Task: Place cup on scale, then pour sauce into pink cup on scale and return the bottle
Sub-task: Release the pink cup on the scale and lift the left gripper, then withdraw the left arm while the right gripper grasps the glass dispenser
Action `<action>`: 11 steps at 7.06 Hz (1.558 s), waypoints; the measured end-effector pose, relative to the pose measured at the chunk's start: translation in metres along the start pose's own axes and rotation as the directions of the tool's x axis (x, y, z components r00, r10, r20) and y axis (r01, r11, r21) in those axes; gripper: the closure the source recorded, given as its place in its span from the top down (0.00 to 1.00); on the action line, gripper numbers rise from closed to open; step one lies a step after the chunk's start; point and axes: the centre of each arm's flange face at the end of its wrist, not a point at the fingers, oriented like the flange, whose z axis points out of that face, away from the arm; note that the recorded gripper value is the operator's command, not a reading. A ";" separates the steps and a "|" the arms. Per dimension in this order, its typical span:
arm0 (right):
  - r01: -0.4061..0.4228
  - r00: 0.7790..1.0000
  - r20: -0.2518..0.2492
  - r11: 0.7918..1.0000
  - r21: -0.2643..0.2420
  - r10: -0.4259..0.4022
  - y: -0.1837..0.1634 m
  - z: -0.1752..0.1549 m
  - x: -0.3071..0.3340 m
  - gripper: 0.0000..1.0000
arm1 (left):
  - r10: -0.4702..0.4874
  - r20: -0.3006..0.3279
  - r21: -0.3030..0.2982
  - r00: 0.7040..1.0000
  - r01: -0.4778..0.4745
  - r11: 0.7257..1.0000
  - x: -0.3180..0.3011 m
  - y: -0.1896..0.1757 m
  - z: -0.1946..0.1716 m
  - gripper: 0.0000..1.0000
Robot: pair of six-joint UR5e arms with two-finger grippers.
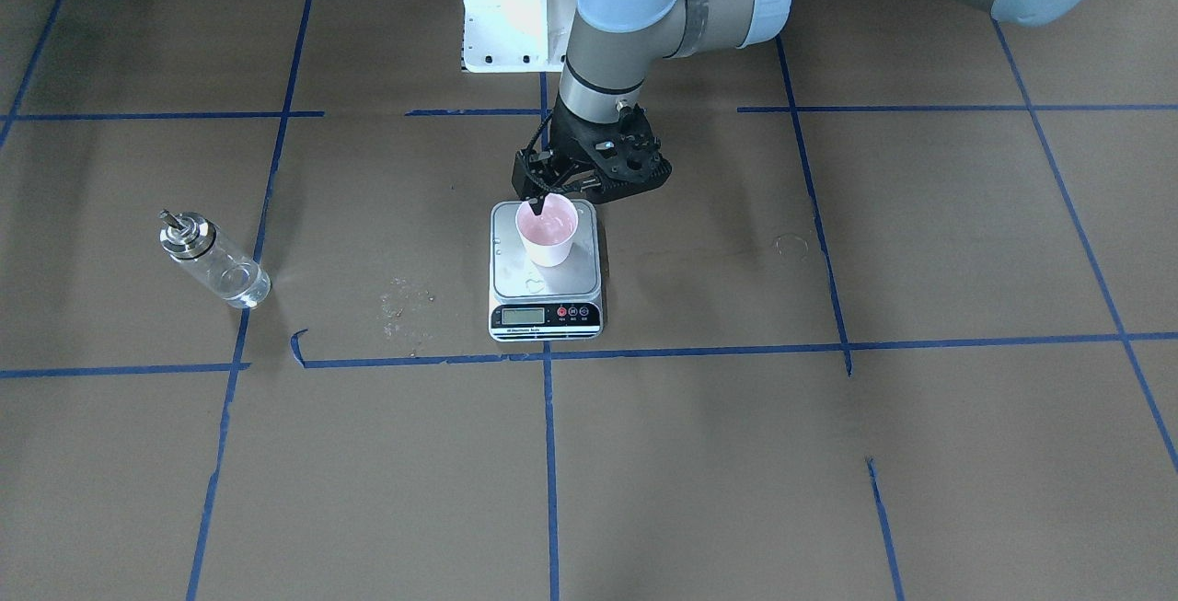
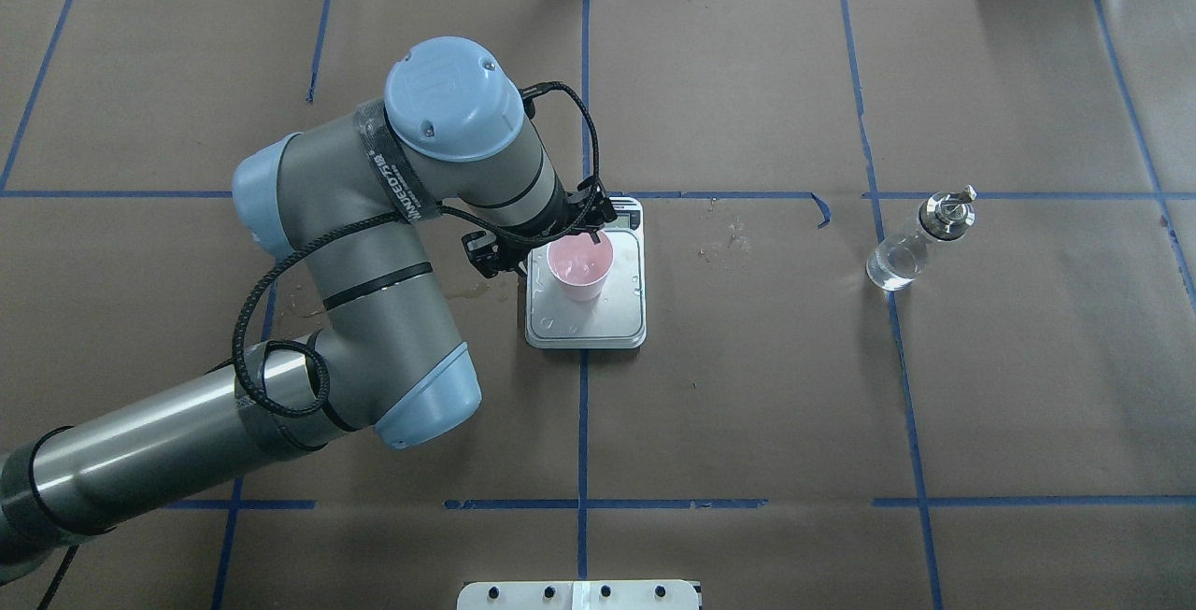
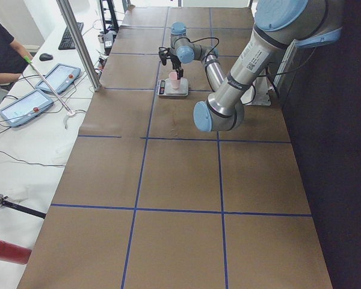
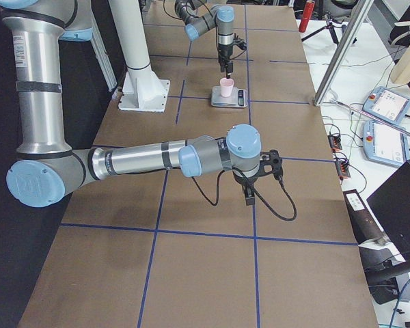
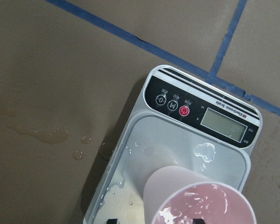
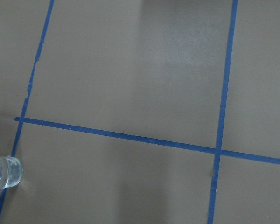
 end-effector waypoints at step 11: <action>-0.352 0.932 -0.050 0.931 0.099 0.358 0.132 0.001 -0.339 1.00 | 0.204 0.069 0.181 0.977 -0.213 0.960 -0.178 -0.140 -0.188 1.00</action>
